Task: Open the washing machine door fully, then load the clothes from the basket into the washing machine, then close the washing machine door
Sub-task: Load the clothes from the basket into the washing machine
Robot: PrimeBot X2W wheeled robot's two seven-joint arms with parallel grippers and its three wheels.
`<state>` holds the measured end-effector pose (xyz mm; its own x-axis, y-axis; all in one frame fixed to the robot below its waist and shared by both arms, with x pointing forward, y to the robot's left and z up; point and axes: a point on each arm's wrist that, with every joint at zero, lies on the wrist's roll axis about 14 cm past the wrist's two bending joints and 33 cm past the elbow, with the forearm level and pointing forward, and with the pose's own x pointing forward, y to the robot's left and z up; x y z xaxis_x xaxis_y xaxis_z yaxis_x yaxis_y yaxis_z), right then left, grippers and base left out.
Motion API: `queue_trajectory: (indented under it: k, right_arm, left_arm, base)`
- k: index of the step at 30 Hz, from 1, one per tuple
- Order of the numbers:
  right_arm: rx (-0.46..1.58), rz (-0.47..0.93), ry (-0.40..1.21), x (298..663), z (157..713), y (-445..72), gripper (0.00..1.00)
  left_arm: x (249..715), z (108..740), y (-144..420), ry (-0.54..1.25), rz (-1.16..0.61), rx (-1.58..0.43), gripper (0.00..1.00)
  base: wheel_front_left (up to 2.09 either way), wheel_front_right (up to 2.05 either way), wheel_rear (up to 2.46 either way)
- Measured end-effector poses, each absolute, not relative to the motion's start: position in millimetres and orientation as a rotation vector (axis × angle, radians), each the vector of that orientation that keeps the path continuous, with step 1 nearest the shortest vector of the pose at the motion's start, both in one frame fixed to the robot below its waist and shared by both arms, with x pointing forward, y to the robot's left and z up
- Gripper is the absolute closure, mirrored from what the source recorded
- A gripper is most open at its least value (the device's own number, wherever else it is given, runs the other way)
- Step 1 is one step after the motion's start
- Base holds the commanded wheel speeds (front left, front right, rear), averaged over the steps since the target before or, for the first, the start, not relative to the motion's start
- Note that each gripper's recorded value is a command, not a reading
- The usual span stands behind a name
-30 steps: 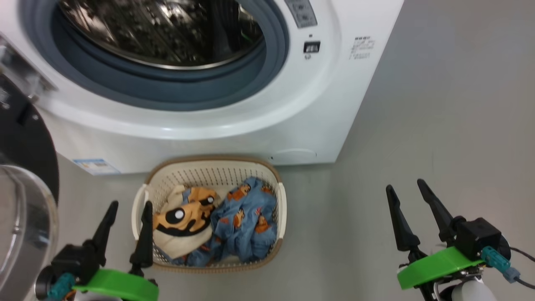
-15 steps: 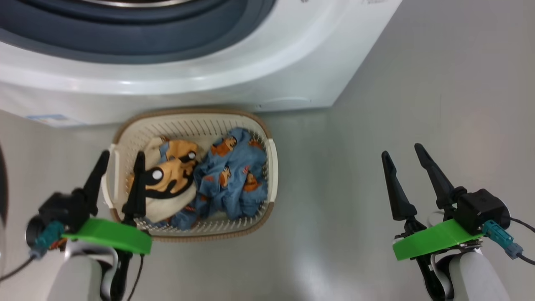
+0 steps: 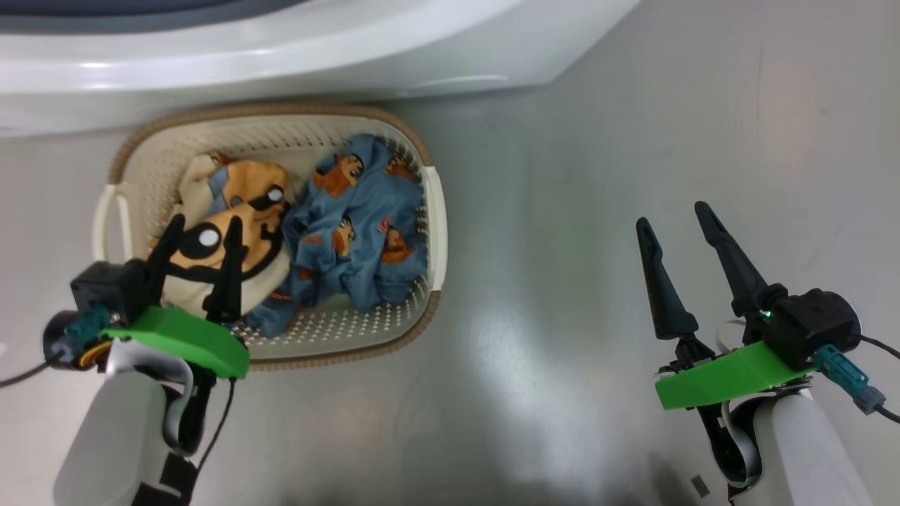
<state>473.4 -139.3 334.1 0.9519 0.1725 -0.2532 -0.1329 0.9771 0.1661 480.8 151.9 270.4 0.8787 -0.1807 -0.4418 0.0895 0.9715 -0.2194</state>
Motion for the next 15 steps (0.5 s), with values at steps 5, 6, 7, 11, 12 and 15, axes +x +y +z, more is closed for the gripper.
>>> queue_trajectory:
  k: [5,6,7,11,12,15]
  right_arm:
    - [0.143,0.136,0.318,469.6,311.5,-146.4,0.0]
    - [0.142,0.134,0.323,469.6,308.3,-147.4,0.0]
    - [0.141,0.131,0.328,470.0,305.1,-148.3,0.0]
    - [0.143,0.124,0.357,468.3,290.6,-150.3,0.0]
    - [0.145,0.123,0.366,467.1,286.6,-150.7,0.0]
    - [0.17,0.109,0.386,465.5,276.9,-152.2,0.0]
  left_arm:
    - [481.3,230.3,146.3,0.571,-0.168,-0.179,0.0]
    - [481.8,224.9,144.7,0.583,-0.178,-0.174,0.0]
    - [481.8,219.1,143.8,0.596,-0.186,-0.169,0.0]
    - [475.0,189.3,149.7,0.676,-0.186,-0.14,0.0]
    - [472.1,181.5,153.4,0.699,-0.181,-0.132,0.0]
    - [465.9,160.6,160.9,0.759,-0.184,-0.088,0.0]
  base:
    - [0.0,0.0,0.0]
    - [0.0,0.0,0.0]
    - [0.0,0.0,0.0]
    - [0.0,0.0,0.0]
    - [0.0,0.0,0.0]
    - [0.0,0.0,0.0]
